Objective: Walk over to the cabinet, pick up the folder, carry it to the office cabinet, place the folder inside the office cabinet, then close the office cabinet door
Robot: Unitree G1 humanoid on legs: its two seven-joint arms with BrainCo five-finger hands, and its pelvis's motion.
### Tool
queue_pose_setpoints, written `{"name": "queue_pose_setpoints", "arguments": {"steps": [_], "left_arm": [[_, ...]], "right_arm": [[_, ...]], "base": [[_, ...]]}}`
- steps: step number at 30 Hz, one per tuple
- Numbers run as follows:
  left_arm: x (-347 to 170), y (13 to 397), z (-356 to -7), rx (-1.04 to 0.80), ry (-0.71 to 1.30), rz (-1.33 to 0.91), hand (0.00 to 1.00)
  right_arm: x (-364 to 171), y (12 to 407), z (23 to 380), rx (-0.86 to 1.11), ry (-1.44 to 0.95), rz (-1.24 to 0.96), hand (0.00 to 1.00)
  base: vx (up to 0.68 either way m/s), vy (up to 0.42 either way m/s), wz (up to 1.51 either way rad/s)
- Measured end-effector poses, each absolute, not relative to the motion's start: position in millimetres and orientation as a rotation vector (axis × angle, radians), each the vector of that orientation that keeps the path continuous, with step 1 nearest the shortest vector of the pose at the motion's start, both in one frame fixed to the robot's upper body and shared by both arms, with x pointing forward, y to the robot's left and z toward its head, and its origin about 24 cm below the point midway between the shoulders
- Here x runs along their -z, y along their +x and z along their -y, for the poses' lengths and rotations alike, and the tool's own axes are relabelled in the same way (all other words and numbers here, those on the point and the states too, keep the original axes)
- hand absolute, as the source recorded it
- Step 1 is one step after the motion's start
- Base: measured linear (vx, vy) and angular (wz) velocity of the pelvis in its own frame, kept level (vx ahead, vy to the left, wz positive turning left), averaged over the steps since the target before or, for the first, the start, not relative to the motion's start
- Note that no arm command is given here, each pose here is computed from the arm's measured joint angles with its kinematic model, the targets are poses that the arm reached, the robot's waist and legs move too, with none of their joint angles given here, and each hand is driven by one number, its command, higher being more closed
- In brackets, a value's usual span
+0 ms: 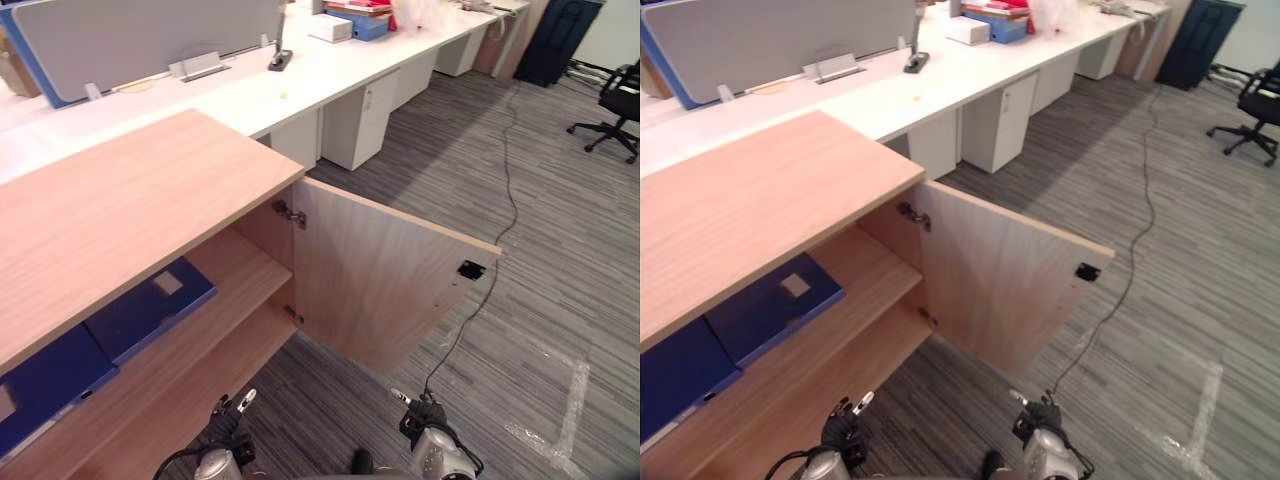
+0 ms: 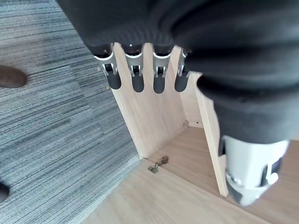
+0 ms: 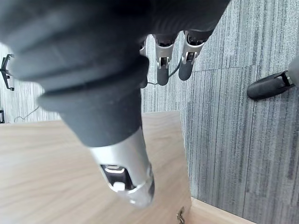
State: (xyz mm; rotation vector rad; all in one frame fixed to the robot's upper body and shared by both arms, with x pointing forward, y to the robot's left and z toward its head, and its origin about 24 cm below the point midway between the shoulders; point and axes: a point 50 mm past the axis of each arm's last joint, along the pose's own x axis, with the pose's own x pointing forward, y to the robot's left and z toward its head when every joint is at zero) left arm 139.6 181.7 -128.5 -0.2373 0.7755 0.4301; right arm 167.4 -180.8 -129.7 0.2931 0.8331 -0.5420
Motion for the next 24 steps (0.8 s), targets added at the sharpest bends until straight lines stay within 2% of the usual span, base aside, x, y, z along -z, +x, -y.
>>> {"name": "queue_pose_setpoints", "arguments": {"steps": [3, 8, 17, 24], "left_arm": [[125, 150, -178, -0.425, -0.250, -0.752, 0.00], [122, 158, -173, -0.413, -0.264, -0.734, 0.00], [124, 154, -174, -0.396, -0.249, -0.752, 0.00], [129, 146, -171, -0.397, -0.255, -0.787, 0.00]], "right_arm": [[120, 185, 187, 0.534, 0.278, -0.776, 0.00], [112, 192, 195, 0.563, 0.288, -0.715, 0.00], [104, 188, 203, 0.626, 0.331, -0.652, 0.00], [87, 208, 202, 0.610, 0.342, -0.559, 0.00]], "base": [[-0.02, 0.010, -0.57], [-0.07, 0.096, -0.47], [0.04, 0.082, -0.01], [-0.10, 0.062, -0.27]]}}
